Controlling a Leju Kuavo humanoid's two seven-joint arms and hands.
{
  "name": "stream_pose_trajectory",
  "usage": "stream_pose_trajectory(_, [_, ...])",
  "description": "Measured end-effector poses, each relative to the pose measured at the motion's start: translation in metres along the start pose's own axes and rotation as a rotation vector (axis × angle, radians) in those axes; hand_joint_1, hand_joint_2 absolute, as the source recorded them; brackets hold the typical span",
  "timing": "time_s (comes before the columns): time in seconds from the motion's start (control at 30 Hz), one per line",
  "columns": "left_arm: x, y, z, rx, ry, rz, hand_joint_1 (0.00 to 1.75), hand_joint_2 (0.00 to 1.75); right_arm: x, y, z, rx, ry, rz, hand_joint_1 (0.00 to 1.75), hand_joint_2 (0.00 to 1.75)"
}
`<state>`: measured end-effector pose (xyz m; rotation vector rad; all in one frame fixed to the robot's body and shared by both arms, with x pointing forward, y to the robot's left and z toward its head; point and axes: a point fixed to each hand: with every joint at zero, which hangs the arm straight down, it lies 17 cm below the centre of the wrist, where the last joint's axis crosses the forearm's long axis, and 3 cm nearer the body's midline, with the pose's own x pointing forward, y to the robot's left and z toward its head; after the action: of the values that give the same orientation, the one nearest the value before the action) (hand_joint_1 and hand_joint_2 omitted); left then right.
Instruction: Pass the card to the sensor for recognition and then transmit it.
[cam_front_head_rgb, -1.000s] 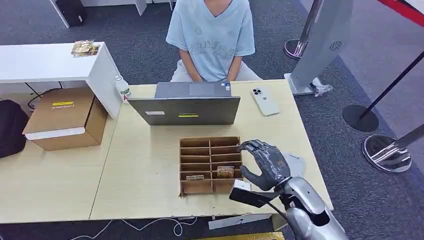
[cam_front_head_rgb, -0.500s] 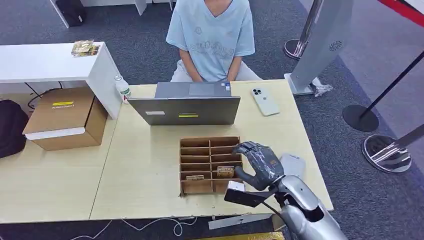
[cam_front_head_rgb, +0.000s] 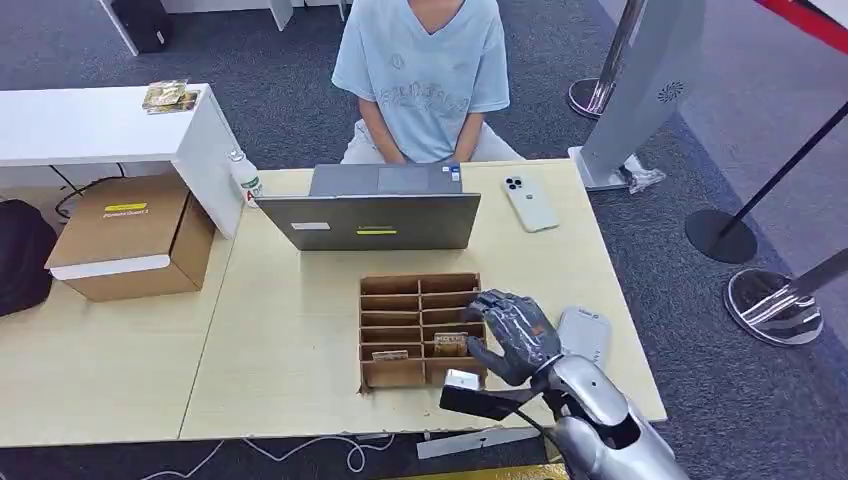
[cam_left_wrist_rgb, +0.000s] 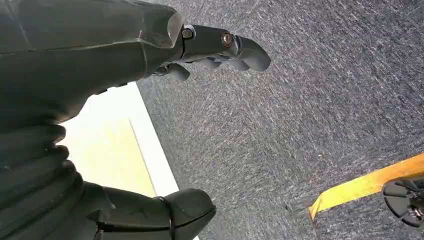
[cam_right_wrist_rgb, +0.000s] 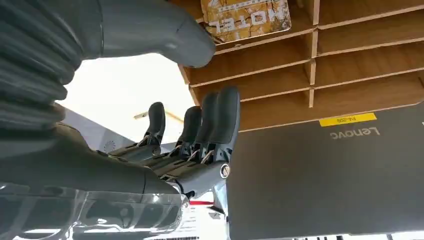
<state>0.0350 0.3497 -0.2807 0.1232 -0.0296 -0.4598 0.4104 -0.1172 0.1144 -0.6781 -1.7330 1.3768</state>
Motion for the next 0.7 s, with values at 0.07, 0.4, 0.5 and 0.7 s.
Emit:
stream_pose_trajectory(0.07, [0.0000, 0.0000, 0.0000, 0.000, 0.000, -0.001, 0.00, 1.75, 0.0016, 0.0014, -0.0002, 0.001, 0.000, 0.006, 0.63, 1.75])
stream_pose_trajectory(0.4, [-0.0004, -0.0013, 0.0002, -0.007, 0.001, -0.008, 0.00, 1.75, 0.0060, 0.0065, -0.0001, 0.010, -0.002, 0.008, 0.87, 1.75])
stream_pose_trajectory(0.5, [-0.0005, -0.0012, 0.0002, -0.006, 0.001, -0.008, 0.00, 1.75, 0.0057, 0.0079, 0.0001, 0.013, -0.001, 0.009, 1.01, 1.75])
stream_pose_trajectory(0.7, [-0.0003, -0.0008, 0.0001, -0.004, -0.001, -0.009, 0.00, 1.75, 0.0056, 0.0101, 0.0001, 0.018, 0.000, 0.007, 1.12, 1.75])
